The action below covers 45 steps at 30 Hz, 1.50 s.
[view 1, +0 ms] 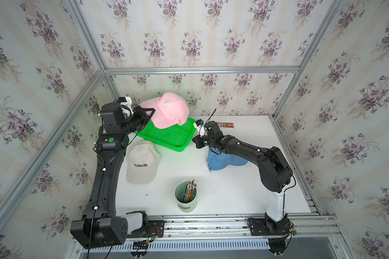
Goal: Turn the baseball cap inside out
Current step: Turn over the baseball cap.
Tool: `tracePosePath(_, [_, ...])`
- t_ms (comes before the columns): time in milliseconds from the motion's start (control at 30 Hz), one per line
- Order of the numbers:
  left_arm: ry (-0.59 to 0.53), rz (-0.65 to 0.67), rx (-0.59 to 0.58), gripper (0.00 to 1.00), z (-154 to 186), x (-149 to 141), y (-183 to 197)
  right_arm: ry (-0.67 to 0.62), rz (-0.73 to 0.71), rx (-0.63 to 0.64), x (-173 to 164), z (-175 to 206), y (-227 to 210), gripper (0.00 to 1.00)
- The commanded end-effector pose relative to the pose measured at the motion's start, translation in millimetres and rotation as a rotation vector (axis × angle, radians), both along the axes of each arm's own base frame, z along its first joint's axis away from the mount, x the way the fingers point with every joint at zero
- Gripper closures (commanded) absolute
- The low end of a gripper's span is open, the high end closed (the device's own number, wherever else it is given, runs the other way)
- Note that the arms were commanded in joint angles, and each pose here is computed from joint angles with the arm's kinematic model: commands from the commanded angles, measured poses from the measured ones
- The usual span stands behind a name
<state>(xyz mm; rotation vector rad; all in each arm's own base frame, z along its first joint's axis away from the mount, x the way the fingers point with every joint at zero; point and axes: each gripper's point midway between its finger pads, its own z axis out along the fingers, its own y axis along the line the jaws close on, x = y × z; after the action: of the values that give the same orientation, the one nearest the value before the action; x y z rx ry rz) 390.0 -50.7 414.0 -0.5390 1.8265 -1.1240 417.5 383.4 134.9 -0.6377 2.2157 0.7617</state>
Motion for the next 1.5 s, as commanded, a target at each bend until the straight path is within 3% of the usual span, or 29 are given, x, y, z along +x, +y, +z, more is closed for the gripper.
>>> tracePosePath(0, [-0.068, -0.037, -0.015, 1.0, 19, -2, -1, 0.039, -0.012, 0.011, 3, -5, 5, 0.93])
tracePosePath(267, [-0.11, -0.136, -0.095, 1.0, 30, 3, -14, 0.08, -0.002, -0.026, 1, -30, 6, 0.92])
tracePosePath(400, [-0.104, -0.116, -0.044, 1.0, 27, -4, -11, 0.085, 0.001, -0.005, 10, -34, 21, 0.92])
tracePosePath(767, [-0.074, -0.144, -0.043, 1.0, 13, -9, -15, 0.052, -0.025, 0.057, 61, -26, 61, 0.89])
tracePosePath(933, [-0.036, -0.079, -0.101, 1.0, -2, 0, -4, 0.033, -0.06, 0.075, 61, -12, 43, 0.81])
tracePosePath(1100, [-0.022, 0.062, -0.313, 1.0, -4, 20, 12, -0.131, -0.104, 0.188, 18, 47, -4, 0.72])
tracePosePath(1267, [0.077, 0.254, -0.373, 1.0, -14, 18, 17, -0.355, -0.087, 0.28, -31, 101, -20, 0.82])
tracePosePath(1367, [0.133, 0.364, -0.38, 1.0, -20, 9, 19, -0.484, -0.054, 0.236, -53, 120, -1, 0.82])
tracePosePath(1400, [0.157, 0.393, -0.383, 1.0, -22, 6, 18, -0.535, -0.068, 0.207, -58, 126, 5, 0.79])
tracePosePath(1467, [0.19, 0.427, -0.38, 1.0, -23, 2, 13, -0.638, -0.152, 0.152, -60, 138, 7, 0.55])
